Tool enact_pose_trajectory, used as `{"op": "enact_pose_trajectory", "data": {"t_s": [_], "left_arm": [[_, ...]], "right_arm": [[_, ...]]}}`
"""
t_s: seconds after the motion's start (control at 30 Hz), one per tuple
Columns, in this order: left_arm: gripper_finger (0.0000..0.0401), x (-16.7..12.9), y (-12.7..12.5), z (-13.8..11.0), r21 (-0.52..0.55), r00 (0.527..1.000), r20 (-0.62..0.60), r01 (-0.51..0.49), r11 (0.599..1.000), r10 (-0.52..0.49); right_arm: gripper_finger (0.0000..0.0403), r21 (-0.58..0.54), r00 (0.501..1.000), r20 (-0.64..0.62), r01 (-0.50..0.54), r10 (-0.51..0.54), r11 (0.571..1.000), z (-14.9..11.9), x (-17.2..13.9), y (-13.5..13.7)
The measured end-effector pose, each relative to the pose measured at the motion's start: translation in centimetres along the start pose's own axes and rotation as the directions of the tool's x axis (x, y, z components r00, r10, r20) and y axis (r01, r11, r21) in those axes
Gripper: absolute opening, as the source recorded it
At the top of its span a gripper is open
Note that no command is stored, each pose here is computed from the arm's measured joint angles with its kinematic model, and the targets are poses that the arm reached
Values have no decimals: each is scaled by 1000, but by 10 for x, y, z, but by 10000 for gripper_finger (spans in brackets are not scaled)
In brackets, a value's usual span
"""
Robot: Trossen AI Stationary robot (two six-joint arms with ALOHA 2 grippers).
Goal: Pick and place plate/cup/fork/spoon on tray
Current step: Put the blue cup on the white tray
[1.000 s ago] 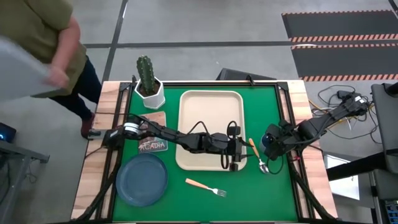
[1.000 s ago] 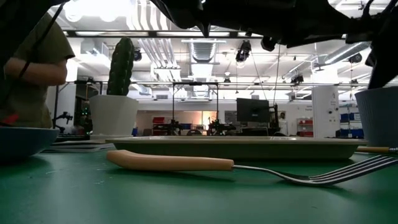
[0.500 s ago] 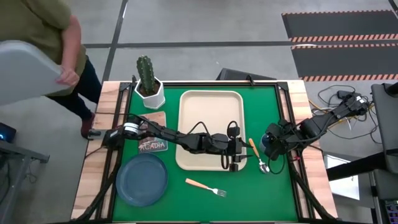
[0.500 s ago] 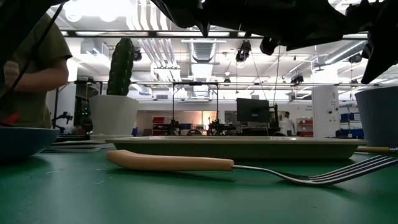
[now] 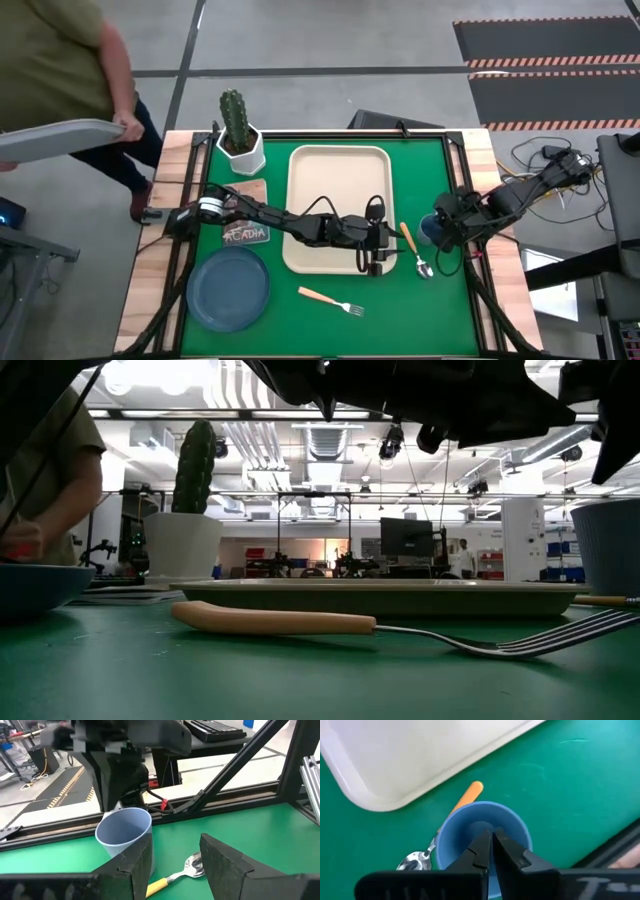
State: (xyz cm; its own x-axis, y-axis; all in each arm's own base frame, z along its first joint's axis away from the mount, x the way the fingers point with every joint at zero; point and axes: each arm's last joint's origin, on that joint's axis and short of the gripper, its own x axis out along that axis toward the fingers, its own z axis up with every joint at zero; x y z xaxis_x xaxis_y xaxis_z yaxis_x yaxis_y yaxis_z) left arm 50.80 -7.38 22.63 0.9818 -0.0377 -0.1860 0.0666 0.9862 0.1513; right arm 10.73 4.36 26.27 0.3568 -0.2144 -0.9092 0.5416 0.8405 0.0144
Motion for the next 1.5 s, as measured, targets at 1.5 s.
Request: {"op": "enact_pose_trajectory", "data": {"t_s": [1.5], "left_arm": [[146,0,-3,-1,-22,1000,-11,7,1000,-8]], "right_arm": [[9,55,929,-297,247,-220,967,-16,14,-7]]}}
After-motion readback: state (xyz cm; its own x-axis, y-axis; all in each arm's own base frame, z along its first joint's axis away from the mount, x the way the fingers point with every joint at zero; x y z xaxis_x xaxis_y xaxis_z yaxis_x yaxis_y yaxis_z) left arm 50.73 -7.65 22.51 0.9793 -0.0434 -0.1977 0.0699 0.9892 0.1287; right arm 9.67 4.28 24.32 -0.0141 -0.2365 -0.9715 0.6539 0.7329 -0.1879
